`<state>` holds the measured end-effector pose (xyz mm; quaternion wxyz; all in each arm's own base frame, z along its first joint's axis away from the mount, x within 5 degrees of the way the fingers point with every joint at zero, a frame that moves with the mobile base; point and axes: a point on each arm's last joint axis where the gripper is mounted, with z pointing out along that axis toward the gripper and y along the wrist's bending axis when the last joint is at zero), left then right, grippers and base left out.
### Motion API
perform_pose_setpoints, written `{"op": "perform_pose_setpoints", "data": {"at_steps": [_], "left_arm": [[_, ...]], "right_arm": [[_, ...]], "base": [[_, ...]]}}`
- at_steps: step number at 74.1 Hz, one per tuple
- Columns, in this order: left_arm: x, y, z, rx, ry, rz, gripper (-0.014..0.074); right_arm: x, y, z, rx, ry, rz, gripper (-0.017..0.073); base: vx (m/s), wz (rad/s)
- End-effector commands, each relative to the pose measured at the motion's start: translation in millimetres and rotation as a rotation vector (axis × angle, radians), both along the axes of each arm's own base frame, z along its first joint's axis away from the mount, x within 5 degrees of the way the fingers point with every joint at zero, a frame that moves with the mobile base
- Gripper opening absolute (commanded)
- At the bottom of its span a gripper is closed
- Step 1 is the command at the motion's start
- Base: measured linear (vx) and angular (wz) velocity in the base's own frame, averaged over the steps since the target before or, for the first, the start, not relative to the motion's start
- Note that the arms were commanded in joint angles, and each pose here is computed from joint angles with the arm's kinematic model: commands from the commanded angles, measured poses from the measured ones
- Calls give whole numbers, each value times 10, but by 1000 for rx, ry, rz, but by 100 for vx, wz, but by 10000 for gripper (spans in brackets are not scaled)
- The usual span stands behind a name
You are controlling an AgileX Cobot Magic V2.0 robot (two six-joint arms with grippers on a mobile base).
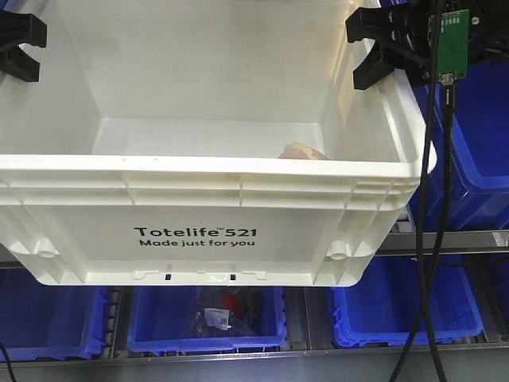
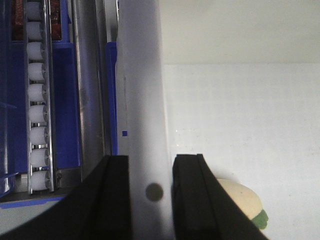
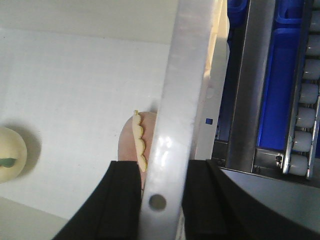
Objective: Place moving items into box and shelve
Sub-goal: 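Hold the tote raised while the base approaches the blue-bin shelf, then push the tote forward with both grippers onto the shelf rollers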
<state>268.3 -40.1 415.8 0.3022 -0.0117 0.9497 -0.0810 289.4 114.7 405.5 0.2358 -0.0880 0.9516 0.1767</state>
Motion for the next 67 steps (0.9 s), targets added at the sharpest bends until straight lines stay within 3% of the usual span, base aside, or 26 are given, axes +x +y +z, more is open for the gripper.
{"op": "perform_pose_setpoints", "data": {"at_steps": [1,11,40,50,67], "left_arm": [[-83,-217,345,-233,-191,-53,-6],[-88,-198,329,-205,-180,-50,-6],[-91,-199,327,-205,-176,-53,-6],[-40,-200,287,-163,-177,-85,-5],[163,-229,126,-140,-141,-102,-3]], "right_arm": [[-164,210,427,297,-142,53,-6],[-164,210,427,297,-142,53,-6],[-135,225,347,272,-94,67,-6],[-65,250,281,266,-80,68,-6],[79,290,198,250,-125,89,-6]], "base": [[0,0],[0,0],[0,0],[0,0],[0,0]]}}
